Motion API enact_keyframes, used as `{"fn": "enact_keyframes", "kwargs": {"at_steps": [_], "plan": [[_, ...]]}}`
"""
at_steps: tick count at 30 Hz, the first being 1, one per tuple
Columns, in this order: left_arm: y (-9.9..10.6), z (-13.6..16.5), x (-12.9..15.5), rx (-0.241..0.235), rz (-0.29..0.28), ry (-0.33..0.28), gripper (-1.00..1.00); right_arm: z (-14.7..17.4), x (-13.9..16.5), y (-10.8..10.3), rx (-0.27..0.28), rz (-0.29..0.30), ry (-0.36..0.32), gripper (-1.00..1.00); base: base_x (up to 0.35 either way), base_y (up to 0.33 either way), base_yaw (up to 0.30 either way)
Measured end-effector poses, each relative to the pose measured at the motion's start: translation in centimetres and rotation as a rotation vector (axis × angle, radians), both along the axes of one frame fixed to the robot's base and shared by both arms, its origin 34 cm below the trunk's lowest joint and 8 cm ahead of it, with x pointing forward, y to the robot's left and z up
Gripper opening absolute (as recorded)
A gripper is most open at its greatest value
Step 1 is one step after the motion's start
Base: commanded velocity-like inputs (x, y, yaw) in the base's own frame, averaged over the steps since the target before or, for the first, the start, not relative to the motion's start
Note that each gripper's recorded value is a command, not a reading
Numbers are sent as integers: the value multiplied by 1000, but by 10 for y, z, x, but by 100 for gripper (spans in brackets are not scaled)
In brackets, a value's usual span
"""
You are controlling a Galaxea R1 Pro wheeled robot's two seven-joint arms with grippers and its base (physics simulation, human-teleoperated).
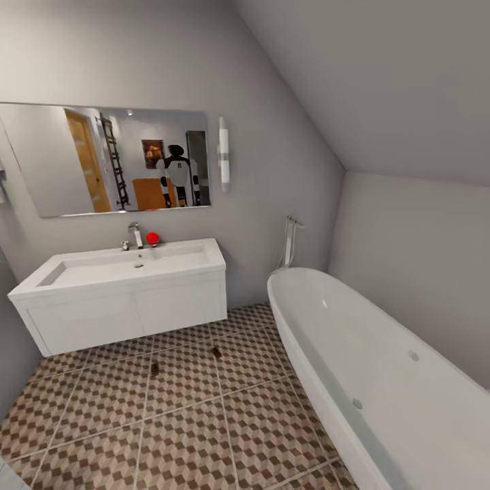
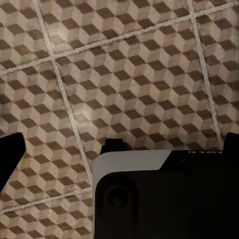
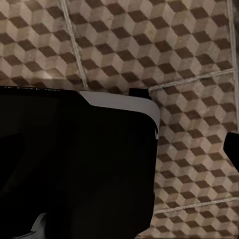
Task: Take the four mousetraps from the cabinet in the bathroom and place them on the bathroom floor. Make sure all four end up on the same floor surface, and ensure that at least two of them are either under or directly next to the same bathroom sink.
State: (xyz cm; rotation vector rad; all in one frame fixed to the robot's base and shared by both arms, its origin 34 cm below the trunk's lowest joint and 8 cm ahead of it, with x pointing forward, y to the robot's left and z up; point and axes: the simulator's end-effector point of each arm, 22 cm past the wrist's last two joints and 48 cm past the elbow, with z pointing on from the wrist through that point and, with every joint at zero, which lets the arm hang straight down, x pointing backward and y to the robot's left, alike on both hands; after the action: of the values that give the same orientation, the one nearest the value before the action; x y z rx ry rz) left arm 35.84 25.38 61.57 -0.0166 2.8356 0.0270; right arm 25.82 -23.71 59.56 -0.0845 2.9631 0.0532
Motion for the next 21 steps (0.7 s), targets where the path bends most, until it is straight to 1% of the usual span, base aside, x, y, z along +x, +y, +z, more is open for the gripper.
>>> {"fn": "enact_keyframes", "kwargs": {"at_steps": [9,16,21], "plan": [[0,0,1,0,-3,-3,100,-1,-4,-1,-2,0,5,100,0,0,-294],[-1,0,1,-1,-5,-4,100,-2,-13,-3,-2,0,16,100,0,0,-296],[-7,0,1,-8,-9,-3,100,-2,-15,-4,-1,0,19,100,0,0,-297]]}}
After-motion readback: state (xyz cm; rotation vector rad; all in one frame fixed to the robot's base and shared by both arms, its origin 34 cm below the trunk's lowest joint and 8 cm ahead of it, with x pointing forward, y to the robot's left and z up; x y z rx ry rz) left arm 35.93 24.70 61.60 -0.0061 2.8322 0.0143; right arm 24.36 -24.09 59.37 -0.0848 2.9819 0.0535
